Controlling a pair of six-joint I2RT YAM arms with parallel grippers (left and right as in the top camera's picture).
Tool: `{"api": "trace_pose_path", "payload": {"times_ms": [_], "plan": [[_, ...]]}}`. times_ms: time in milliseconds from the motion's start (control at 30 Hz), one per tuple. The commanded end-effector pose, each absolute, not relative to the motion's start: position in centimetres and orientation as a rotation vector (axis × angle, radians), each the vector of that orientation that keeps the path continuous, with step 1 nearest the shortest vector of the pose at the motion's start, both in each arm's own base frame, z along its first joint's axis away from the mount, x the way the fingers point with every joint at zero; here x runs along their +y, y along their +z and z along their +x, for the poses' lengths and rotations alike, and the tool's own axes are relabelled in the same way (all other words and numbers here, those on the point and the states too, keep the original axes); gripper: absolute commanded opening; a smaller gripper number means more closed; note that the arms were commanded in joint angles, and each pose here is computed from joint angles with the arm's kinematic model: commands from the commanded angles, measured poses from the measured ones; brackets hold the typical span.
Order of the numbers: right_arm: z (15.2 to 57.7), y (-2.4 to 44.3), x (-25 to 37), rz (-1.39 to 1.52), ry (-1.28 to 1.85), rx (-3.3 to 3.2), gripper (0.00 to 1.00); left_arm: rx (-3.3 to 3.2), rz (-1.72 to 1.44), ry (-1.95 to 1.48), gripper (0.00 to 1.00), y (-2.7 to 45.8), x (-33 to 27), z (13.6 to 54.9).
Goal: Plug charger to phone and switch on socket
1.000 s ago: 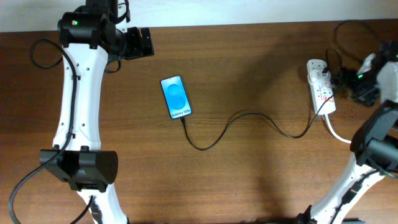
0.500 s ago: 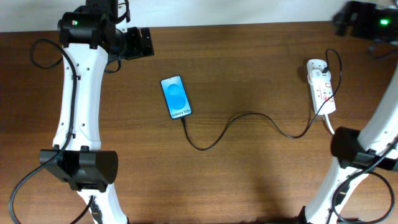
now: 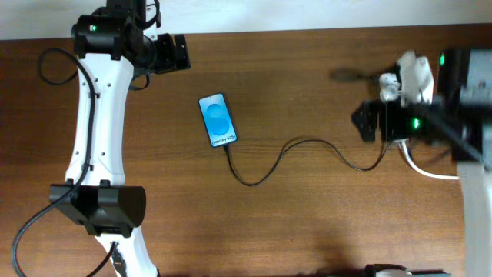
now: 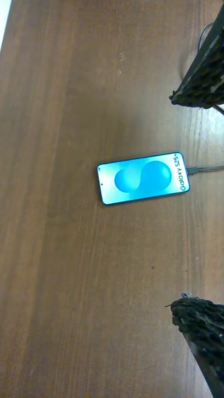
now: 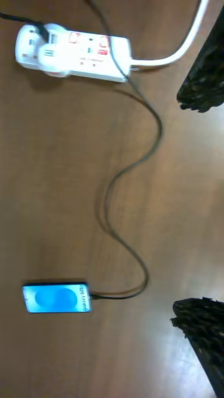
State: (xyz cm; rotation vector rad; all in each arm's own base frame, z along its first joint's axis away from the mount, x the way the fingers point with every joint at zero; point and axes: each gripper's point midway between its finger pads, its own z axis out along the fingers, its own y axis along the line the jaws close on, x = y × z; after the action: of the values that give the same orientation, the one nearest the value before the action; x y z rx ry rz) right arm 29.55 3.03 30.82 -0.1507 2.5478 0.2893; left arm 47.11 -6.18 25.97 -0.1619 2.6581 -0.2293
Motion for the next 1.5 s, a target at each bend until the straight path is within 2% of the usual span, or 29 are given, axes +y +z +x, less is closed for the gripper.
{"api": "trace_pose_path", "payload": {"times_ms": [0,133,467,600,700,867,1067,1233,1467], "plan": [[26.0,30.3,4.0,-0.161,0.327,2.446,0.99,2.662,-0.161,-0.217,0.99,25.8,-5.9,47.2],[21.9,30.1,4.9,-0.11,0.402,2.425,0.98,2.663,-0.161,-0.217,0.99,25.7,-5.9,47.2],[16.8,33.6,0.6,-0.007,0.06,2.202,0.99,2.663,-0.161,-0.216,0.99,25.7,-5.9,47.2],[18.9,32.0,-0.4,-0.001,-0.02,2.002,0.99,2.663,-0.161,-0.216,0.99,25.7,-5.9,47.2],[21.8,29.7,0.0,-0.025,-0.004,1.762,0.98,2.663,-0.161,-0.216,0.99,25.7,-5.9,47.2],[23.8,25.9,0.6,-0.058,0.027,1.531,0.98,2.663,-0.161,-0.216,0.99,25.7,-5.9,47.2],[24.5,20.5,1.0,-0.034,0.091,1.463,0.98,2.664,-0.162,-0.216,0.99,25.7,-5.9,47.2],[24.6,15.7,0.9,-0.018,0.091,1.643,0.99,2.664,-0.161,-0.216,0.99,25.7,-5.9,47.2],[24.6,15.8,0.9,-0.026,0.09,1.64,0.98,2.664,-0.161,-0.216,0.99,25.7,-5.9,47.2]]}}
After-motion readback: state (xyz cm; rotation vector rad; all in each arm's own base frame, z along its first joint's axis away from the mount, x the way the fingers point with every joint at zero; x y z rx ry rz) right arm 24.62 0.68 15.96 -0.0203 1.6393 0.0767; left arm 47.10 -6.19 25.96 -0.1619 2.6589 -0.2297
